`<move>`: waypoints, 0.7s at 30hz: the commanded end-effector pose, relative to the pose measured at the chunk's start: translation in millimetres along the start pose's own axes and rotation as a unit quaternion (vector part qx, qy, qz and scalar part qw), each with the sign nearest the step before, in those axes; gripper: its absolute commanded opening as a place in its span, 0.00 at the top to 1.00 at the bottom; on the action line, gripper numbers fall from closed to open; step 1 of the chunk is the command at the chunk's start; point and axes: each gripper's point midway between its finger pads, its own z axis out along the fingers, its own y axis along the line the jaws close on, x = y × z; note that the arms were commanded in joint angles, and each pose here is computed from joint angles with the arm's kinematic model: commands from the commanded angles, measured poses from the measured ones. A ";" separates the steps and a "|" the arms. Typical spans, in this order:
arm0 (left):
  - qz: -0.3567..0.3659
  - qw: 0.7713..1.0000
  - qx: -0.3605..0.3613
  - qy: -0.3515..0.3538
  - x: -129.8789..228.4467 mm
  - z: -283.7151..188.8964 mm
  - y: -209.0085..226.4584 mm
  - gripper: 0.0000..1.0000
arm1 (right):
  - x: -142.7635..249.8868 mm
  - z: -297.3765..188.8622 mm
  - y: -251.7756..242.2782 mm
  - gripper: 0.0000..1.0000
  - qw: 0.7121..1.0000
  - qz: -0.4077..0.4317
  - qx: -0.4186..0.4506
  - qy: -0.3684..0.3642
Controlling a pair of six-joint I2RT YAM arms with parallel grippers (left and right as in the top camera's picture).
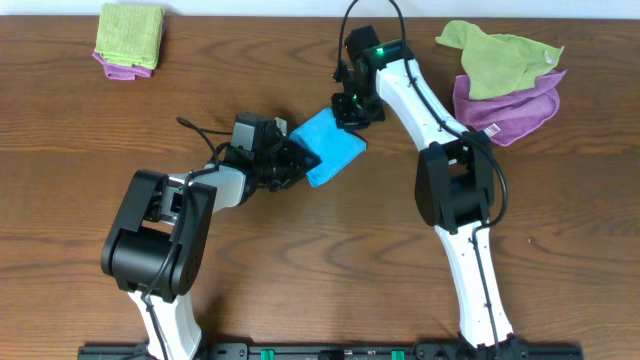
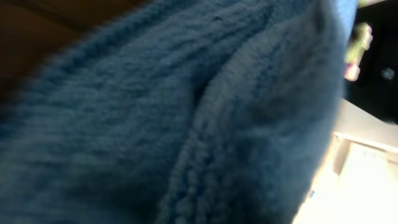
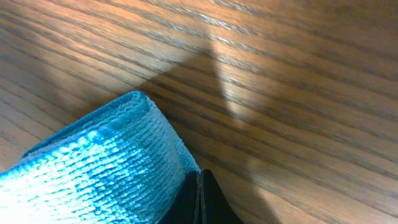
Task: Fold the cloth
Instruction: 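Carry the blue square with the left gripper to the top-left cloth stack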
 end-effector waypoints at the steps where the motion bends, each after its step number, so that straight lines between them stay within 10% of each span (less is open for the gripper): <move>1: -0.020 1.000 -0.009 -0.009 -2.5 1.3 8.1 0.94 | 3.4 0.7 -5.4 0.99 1.000 0.017 -0.012 0.011; 10: 0.017 0.988 0.110 -0.106 -72.8 -45.0 -63.2 0.94 | -9.9 -72.8 -54.5 0.99 0.998 0.040 0.012 -0.043; 21: 0.057 0.924 0.150 -0.348 -202.8 -211.2 -133.3 0.94 | -12.1 -146.1 -70.4 0.99 0.994 0.027 0.019 -0.105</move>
